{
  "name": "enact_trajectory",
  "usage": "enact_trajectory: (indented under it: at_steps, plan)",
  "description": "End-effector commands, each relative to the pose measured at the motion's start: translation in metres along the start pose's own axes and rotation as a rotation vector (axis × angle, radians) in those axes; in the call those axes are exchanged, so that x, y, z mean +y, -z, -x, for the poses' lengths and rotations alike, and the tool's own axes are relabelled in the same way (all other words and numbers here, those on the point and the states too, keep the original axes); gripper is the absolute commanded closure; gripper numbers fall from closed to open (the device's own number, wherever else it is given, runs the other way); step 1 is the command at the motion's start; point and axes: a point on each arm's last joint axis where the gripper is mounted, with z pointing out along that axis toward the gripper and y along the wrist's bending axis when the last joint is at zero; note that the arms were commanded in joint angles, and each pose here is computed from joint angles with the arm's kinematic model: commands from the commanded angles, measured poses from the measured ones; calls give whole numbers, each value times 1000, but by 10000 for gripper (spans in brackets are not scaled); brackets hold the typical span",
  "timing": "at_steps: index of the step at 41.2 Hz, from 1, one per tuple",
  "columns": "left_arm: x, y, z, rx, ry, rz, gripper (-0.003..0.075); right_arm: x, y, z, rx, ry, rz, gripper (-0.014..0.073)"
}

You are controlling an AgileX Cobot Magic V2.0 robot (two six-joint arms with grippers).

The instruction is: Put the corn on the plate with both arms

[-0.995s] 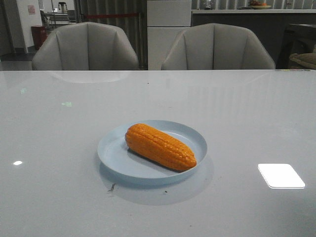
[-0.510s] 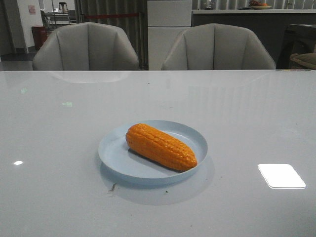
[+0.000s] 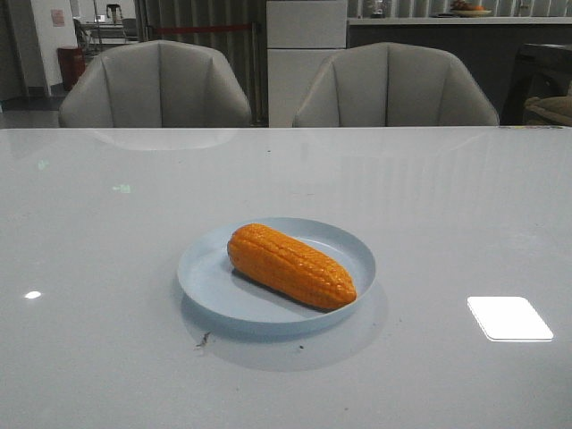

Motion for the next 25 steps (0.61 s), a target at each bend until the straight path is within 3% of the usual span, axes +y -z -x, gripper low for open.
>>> enact_trajectory:
  at_steps: [1, 8, 14, 25]
  plan:
    - [0, 0, -5, -52, 20, 3, 627, -3, 4, 2, -160, -37, -24, 545]
    - [0, 0, -5, -52, 20, 3, 627, -4, 4, -33, -154, -73, -26, 545]
    - [0, 0, -5, -52, 20, 3, 627, -3, 3, -41, -58, -74, -23, 545]
    - [0, 0, -5, -52, 20, 3, 627, -3, 3, -42, -50, -74, -23, 545]
